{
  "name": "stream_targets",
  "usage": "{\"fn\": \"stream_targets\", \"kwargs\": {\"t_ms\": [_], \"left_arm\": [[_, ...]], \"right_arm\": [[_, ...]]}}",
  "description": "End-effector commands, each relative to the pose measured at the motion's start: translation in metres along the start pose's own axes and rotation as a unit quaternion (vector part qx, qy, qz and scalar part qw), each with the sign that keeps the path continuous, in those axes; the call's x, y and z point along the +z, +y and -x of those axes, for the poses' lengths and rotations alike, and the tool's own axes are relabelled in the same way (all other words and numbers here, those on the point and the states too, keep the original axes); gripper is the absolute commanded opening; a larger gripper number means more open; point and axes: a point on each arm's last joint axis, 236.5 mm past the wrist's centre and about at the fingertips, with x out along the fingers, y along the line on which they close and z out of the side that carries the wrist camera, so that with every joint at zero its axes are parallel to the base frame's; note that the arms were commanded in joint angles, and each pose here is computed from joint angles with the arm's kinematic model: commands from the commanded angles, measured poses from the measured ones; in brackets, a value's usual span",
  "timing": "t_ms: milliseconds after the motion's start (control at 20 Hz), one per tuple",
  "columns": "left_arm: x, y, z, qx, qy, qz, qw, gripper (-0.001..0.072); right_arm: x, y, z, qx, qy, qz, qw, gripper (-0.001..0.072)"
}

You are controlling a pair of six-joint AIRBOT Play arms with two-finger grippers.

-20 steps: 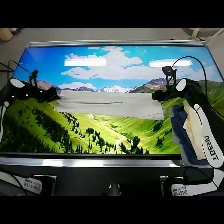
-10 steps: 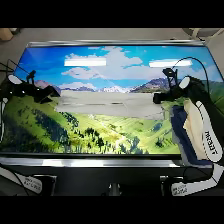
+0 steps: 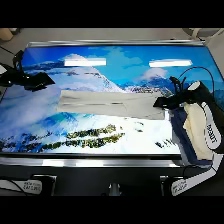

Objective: Fold the shirts.

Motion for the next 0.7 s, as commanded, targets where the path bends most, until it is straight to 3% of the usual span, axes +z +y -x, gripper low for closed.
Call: {"fn": "stream_targets", "kwargs": {"t_ms": [0, 50, 100, 150, 200, 250, 350, 400, 650], "left_arm": [[-0.004, -0.036, 0.004, -0.015, -0.002, -0.035, 0.999, 0.0656], [-0.007, -0.044, 0.000, -0.019, 0.003, -0.042, 0.999, 0.0656], [-0.011, -0.052, -0.004, -0.023, 0.008, -0.050, 0.998, 0.0656], [-0.015, -0.060, -0.009, -0.026, 0.014, -0.056, 0.998, 0.0655], [-0.019, -0.067, -0.013, -0.030, 0.020, -0.063, 0.997, 0.0629], [-0.024, -0.075, -0.020, -0.034, 0.029, -0.070, 0.997, 0.0495], [-0.038, -0.093, -0.040, -0.042, 0.050, -0.086, 0.994, 0.0075], [-0.045, -0.104, -0.054, -0.047, 0.059, -0.096, 0.993, 0.0026], [-0.102, -0.198, -0.140, -0.146, 0.110, -0.082, 0.980, 0.0026]], "right_arm": [[-0.011, 0.012, -0.025, 0.023, 0.030, -0.011, 0.999, 0.0684], [-0.014, 0.017, -0.030, 0.027, 0.039, -0.007, 0.999, 0.0637], [-0.015, 0.021, -0.032, 0.029, 0.043, -0.002, 0.999, 0.0501], [-0.013, 0.024, -0.031, 0.030, 0.041, 0.000, 0.999, 0.0235], [-0.007, 0.029, -0.025, 0.037, 0.032, 0.000, 0.999, 0.0036], [0.002, 0.035, -0.016, 0.039, 0.017, 0.011, 0.999, 0.0028], [0.027, 0.048, 0.017, 0.030, -0.028, 0.043, 0.998, 0.0027], [0.040, 0.058, 0.038, 0.027, -0.054, 0.056, 0.997, 0.0027], [0.043, 0.111, 0.119, 0.034, -0.100, 0.097, 0.990, 0.0027]]}}
